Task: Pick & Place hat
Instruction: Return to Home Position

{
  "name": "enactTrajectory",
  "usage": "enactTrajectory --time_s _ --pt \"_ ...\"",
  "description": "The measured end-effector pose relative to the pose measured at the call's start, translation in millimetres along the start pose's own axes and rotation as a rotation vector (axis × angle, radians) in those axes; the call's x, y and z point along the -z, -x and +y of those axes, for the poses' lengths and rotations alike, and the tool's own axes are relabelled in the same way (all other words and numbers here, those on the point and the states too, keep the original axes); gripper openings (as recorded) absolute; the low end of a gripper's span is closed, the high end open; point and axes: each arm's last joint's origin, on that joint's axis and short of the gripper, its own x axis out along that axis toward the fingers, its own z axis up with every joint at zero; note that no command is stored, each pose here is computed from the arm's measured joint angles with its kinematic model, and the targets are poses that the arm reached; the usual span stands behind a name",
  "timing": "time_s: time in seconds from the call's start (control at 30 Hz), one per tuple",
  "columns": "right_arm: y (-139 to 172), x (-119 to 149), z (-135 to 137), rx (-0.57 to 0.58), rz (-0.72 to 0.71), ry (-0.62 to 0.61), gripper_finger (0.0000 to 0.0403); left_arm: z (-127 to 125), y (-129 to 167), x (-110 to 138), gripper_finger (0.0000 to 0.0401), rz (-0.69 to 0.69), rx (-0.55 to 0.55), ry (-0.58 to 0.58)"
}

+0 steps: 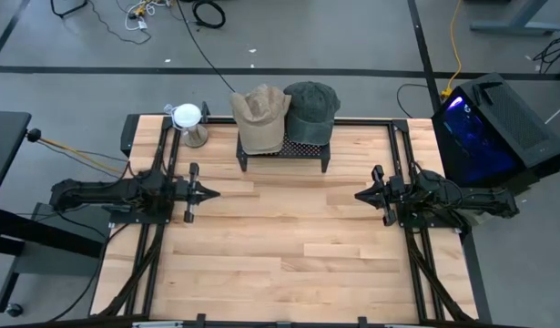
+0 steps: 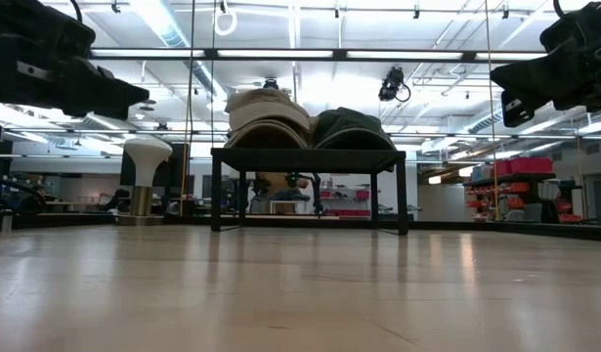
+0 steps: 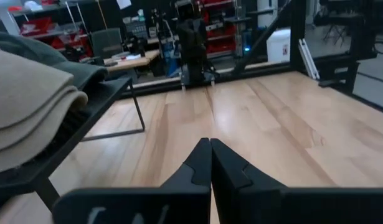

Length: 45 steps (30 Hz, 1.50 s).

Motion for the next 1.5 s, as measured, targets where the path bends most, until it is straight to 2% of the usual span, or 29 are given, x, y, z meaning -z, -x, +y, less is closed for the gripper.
enactTrajectory --time_s 0.53,0.83,1.2,1.5 --pt "0 0 0 0.000 0.000 0.000 0.0025 -2 5 -6 0.0000 -0.082 0.015 0.028" --pt "0 0 0 0.000 0.000 0.000 0.0025 -5 6 -7 0.0001 -0.090 0.050 0.092" --pt "0 0 0 0.000 0.000 0.000 0.0025 -4 6 -6 0.0027 -0.080 0.015 0.102" --pt "0 0 0 0.000 0.000 0.000 0.0025 -3 6 -11 0.0029 -0.127 0.008 0.103"
